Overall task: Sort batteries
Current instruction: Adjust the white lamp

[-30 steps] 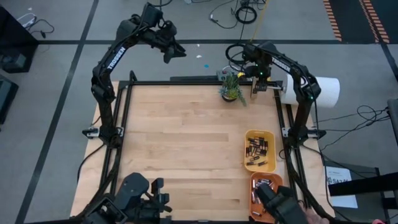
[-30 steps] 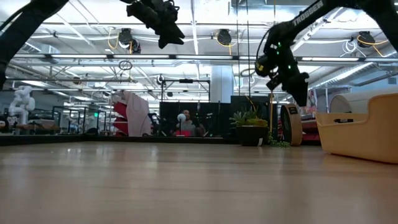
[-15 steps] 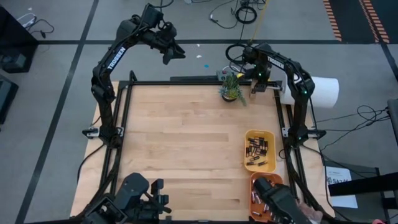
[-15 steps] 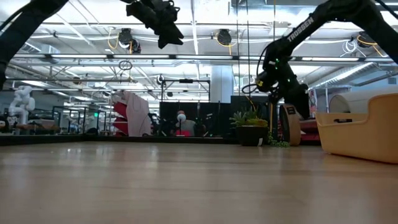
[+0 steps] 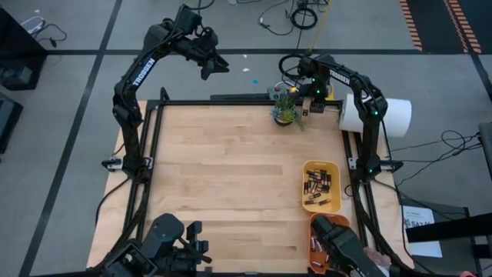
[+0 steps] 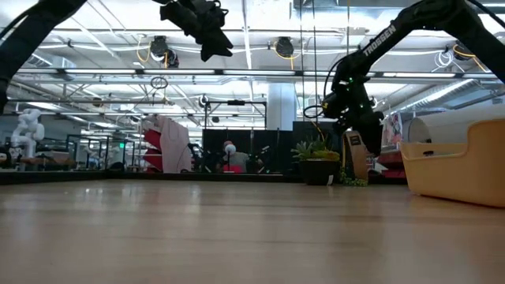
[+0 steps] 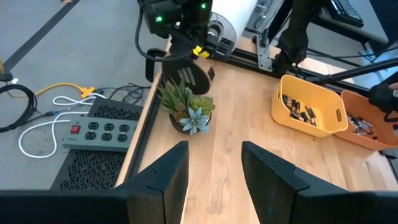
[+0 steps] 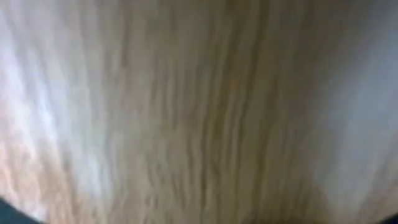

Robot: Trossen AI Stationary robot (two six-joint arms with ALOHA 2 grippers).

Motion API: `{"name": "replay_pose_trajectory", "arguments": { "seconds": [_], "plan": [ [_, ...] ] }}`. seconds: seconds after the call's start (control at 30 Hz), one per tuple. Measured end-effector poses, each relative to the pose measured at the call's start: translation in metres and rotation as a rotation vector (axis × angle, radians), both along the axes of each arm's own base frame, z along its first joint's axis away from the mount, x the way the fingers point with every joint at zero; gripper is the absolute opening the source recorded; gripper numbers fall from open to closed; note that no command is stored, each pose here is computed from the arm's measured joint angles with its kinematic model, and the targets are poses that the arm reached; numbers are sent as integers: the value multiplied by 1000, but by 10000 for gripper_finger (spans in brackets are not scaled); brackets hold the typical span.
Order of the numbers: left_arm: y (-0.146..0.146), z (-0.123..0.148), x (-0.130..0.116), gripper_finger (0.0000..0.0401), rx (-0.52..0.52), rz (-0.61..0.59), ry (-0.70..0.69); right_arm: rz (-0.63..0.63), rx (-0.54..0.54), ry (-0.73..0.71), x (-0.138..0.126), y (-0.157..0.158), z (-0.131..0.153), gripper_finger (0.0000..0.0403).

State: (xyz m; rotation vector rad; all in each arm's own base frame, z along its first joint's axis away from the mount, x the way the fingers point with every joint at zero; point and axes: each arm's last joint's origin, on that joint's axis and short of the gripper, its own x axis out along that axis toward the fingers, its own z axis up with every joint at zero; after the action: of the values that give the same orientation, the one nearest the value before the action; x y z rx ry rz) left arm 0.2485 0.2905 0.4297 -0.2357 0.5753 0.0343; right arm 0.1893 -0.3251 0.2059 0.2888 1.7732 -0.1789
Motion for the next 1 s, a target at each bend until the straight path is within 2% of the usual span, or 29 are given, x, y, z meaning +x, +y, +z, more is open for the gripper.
{"name": "replay_pose_trajectory", "arguments": {
  "seconds": [0.07,0.2,0.37,0.5,0.67,1.0],
  "plan": [
    [0,0,0,157,0,0,0,-7,17,2,0,0,-3,152],
    [0,0,0,157,-1,0,1,-70,122,-53,3,0,-16,112],
    [0,-1,-1,157,-8,0,6,-122,114,-112,9,-6,-29,84],
    [0,-1,-1,157,-10,1,7,-105,108,-68,10,-4,-30,69],
    [0,0,-1,157,-3,1,4,-108,93,-50,9,-1,-24,15],
    [1,1,0,157,12,2,-7,-182,49,-53,8,15,9,12]
  ]
}}
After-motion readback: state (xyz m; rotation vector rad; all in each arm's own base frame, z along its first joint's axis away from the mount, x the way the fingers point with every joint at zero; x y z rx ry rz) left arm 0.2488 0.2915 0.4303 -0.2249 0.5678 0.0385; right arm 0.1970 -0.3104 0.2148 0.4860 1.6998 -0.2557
